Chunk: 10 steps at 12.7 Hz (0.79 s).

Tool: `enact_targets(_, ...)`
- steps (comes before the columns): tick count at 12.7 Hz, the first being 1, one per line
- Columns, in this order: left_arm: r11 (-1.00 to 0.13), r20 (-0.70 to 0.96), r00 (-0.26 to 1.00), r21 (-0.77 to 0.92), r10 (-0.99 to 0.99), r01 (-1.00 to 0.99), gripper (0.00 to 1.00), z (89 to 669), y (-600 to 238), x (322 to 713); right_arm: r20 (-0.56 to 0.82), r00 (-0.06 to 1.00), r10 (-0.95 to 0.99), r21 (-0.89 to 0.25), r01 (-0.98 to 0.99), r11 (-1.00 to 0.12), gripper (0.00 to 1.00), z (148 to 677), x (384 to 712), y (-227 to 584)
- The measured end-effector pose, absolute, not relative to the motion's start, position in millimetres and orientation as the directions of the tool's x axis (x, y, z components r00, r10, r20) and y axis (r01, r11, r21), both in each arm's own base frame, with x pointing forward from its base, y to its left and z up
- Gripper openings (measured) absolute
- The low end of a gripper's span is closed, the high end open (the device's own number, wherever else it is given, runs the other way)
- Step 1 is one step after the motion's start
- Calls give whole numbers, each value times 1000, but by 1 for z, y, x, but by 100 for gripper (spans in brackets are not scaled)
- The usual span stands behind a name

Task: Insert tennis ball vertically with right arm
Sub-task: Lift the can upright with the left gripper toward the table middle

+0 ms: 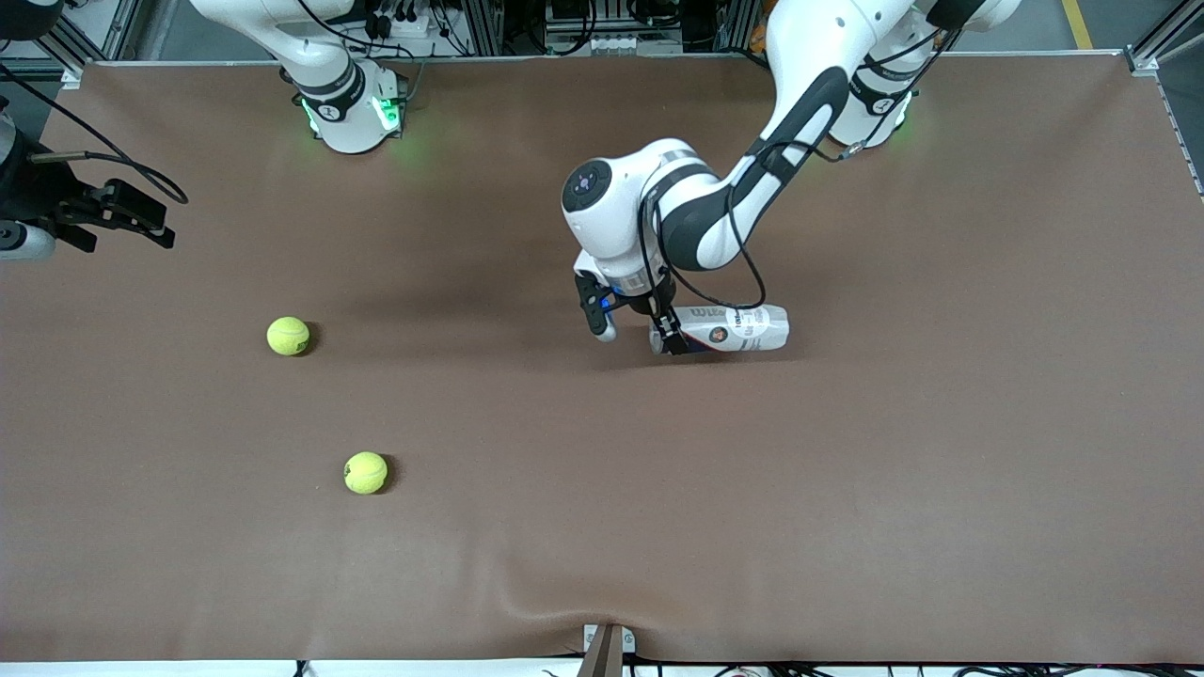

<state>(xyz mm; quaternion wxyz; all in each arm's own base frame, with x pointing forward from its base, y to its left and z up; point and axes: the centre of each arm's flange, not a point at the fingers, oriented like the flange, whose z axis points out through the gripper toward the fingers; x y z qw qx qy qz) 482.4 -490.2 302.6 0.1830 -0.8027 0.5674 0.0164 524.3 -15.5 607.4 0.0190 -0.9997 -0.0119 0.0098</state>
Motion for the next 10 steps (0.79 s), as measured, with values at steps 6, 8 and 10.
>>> enact_targets(6,-446,-82,471,-215,-878,-869,73,364,-504,489,-13,1000,24,-38,23,-999,100,608,525,-15)
enact_targets(8,-503,2,512,-189,-859,-843,73,384,-509,492,-13,1000,24,-38,23,-999,100,608,525,-15)
enact_targets(10,-563,97,555,-159,-826,-811,73,396,-516,496,-11,1000,24,-38,24,-999,100,608,525,-16)
